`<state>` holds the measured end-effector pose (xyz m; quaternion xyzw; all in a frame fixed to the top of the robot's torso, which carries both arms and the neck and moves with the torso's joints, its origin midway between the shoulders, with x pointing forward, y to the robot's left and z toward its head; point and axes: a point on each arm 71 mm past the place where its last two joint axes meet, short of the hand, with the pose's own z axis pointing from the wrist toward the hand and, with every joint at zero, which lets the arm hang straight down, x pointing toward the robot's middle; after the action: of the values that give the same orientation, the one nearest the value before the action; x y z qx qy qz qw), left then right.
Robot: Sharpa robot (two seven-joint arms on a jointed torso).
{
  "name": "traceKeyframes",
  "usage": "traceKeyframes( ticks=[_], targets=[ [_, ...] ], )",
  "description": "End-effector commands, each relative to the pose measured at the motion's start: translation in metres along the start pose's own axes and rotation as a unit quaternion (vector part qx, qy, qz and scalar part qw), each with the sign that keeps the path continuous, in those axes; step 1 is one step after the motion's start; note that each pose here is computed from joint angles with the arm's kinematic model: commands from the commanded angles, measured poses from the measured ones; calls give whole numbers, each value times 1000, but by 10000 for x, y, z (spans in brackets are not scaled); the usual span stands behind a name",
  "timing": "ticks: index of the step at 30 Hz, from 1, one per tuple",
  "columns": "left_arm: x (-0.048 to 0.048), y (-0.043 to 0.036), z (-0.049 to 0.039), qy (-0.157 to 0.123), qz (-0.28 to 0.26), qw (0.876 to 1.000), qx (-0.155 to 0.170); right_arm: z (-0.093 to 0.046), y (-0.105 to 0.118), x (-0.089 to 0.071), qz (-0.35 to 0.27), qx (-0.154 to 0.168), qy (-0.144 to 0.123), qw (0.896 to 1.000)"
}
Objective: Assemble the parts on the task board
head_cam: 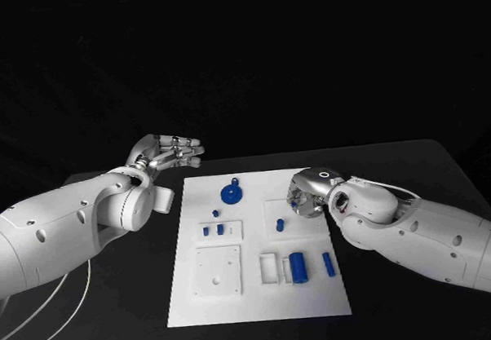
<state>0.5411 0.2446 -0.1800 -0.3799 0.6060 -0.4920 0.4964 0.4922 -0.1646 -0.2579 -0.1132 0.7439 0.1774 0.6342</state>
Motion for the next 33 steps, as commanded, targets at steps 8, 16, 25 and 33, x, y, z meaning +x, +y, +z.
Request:
traceKeyframes(
  ticks=[8, 16, 25, 33],
  targets=[
    [20, -17, 10, 8, -5, 1000, 5, -8, 22, 40, -14, 3, -4, 1000],
    [8, -13, 15, 6, -4, 1000, 4, -7, 29, 0, -9, 8, -32, 999],
    [-29, 0, 25, 2, -3, 1000, 3, -35, 22, -56, 18, 9, -49, 999],
    [-64, 14, 32, -1, -1, 1000, 0, -80, 2, -262, 74, 4, -63, 995]
  ],
)
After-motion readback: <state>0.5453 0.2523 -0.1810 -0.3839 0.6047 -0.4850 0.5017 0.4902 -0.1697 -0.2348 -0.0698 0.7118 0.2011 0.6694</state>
